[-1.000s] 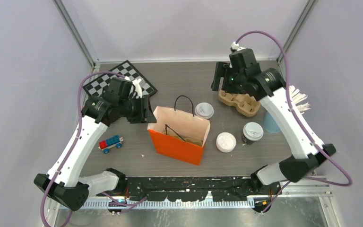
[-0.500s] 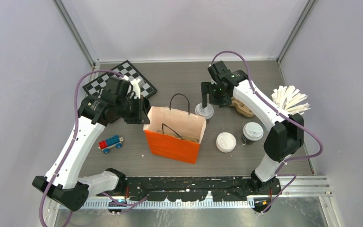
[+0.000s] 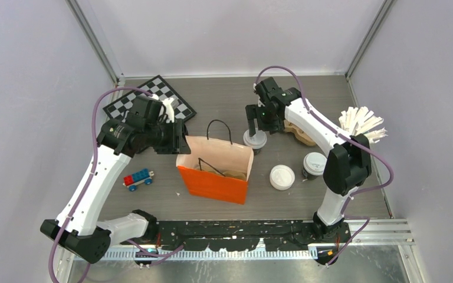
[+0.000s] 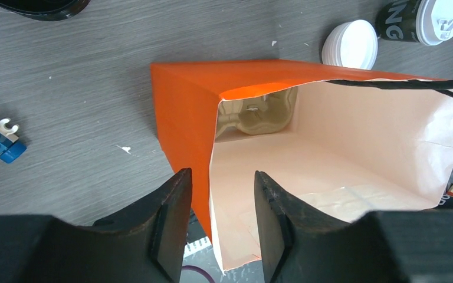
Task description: Pack the takeout coffee
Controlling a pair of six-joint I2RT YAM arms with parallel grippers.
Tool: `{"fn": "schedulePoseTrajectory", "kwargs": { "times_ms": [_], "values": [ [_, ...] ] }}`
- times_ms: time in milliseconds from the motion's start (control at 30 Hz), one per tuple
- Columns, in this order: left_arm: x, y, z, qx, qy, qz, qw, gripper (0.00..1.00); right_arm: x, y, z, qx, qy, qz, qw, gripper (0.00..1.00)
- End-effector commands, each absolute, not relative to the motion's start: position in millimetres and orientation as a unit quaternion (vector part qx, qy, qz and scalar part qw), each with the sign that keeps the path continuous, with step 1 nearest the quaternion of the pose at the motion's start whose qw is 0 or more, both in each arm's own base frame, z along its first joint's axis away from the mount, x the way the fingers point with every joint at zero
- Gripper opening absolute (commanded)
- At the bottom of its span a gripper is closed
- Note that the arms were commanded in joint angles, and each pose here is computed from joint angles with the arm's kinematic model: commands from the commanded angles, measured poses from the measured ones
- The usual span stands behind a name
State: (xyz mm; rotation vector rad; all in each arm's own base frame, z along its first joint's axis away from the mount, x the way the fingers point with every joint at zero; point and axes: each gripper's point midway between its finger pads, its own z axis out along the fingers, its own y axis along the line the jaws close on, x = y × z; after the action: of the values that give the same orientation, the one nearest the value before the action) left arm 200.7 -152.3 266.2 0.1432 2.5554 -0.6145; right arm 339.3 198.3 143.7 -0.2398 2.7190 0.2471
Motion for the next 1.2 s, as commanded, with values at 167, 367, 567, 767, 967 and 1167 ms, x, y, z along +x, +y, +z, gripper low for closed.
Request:
{"fn": "schedulePoseTrajectory", "kwargs": {
  "times_ms": [167, 367, 567, 767, 967, 1167],
  "values": [
    [204.0, -148.8, 274.5, 0.051, 0.934, -0.220, 0.276, 0.44, 364.6, 180.4, 172.8, -0.056, 0.969, 0.046, 0.237, 0.81],
    [210.4, -152.8, 279.6, 0.054, 0.931, -0.226, 0.282, 0.41, 346.7, 130.3, 194.5, 0.059, 0.972, 0.009, 0.229, 0.79],
    [213.3, -158.6, 287.4, 0.051, 0.928, -0.239, 0.282, 0.42, 309.1, 90.2, 215.0, 0.147, 0.960, -0.011, 0.239, 0.85],
    [209.7, -160.0, 284.3, 0.049, 0.925, -0.249, 0.283, 0.43, 277.7, 45.4, 207.2, 0.240, 0.944, -0.042, 0.224, 0.87],
    [206.8, -159.2, 279.7, 0.052, 0.926, -0.248, 0.280, 0.44, 258.4, 22.2, 178.7, 0.299, 0.933, -0.055, 0.191, 0.91],
    [205.1, -157.8, 279.2, 0.057, 0.927, -0.245, 0.279, 0.44, 252.9, 6.1, 160.5, 0.323, 0.923, -0.080, 0.194, 0.92]
  ]
}}
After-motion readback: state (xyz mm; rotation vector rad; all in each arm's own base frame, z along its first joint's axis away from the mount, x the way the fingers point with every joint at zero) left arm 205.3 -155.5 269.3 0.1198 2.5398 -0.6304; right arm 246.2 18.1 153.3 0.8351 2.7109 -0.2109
